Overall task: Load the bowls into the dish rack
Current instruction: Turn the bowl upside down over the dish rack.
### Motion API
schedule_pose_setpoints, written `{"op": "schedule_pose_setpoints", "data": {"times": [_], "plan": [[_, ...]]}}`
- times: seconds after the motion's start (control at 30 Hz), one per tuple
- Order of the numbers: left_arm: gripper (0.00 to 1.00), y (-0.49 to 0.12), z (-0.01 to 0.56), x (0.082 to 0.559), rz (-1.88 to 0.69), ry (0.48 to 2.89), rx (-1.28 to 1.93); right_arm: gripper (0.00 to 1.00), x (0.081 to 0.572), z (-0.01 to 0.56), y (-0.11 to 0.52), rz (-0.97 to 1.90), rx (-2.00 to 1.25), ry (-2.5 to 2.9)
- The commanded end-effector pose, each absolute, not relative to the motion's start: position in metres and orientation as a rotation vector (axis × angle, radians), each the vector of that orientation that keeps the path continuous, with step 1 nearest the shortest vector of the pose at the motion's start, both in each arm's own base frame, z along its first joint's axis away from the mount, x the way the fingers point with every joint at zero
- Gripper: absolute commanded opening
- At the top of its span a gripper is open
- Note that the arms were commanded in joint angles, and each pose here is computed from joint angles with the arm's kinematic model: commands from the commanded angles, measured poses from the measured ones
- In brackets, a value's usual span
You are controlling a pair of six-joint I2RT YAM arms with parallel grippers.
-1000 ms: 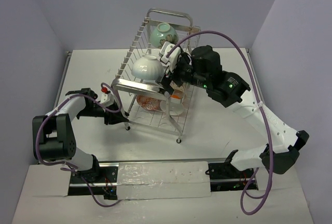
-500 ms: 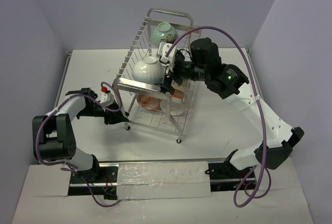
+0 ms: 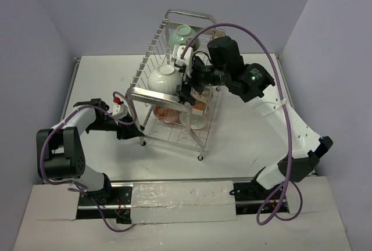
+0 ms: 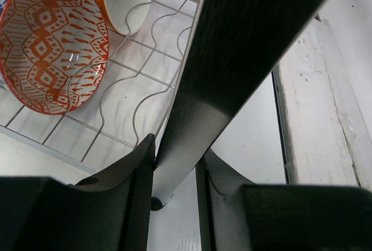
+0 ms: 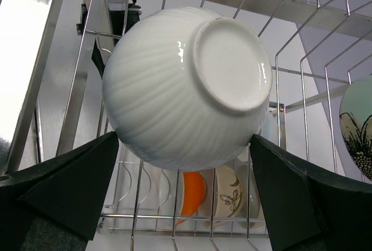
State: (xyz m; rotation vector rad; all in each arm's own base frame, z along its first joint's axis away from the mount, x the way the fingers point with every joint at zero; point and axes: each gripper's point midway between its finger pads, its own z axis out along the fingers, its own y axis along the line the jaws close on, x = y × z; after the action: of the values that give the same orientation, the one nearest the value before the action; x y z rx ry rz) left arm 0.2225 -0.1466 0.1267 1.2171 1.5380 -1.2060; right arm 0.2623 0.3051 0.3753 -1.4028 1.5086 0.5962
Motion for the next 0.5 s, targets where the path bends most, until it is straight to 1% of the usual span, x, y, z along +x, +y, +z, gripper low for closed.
{"op": "schedule_pose_setpoints", "data": {"times": [0.0,0.27,0.47], "plan": [[0.00,-0.120,0.094,0.221,-1.191,1.800,1.185,1.00,0.176,0.288,0.236,0.767,-1.670,2.044],[0.00,-0.121,0.093,0.221,-1.200,1.801,1.182,1.00,0.193,0.309,0.261,0.826,-1.589,2.027],[0.00,-0.121,0.095,0.220,-1.207,1.799,1.181,1.00,0.221,0.305,0.275,0.771,-1.491,2.071]]}}
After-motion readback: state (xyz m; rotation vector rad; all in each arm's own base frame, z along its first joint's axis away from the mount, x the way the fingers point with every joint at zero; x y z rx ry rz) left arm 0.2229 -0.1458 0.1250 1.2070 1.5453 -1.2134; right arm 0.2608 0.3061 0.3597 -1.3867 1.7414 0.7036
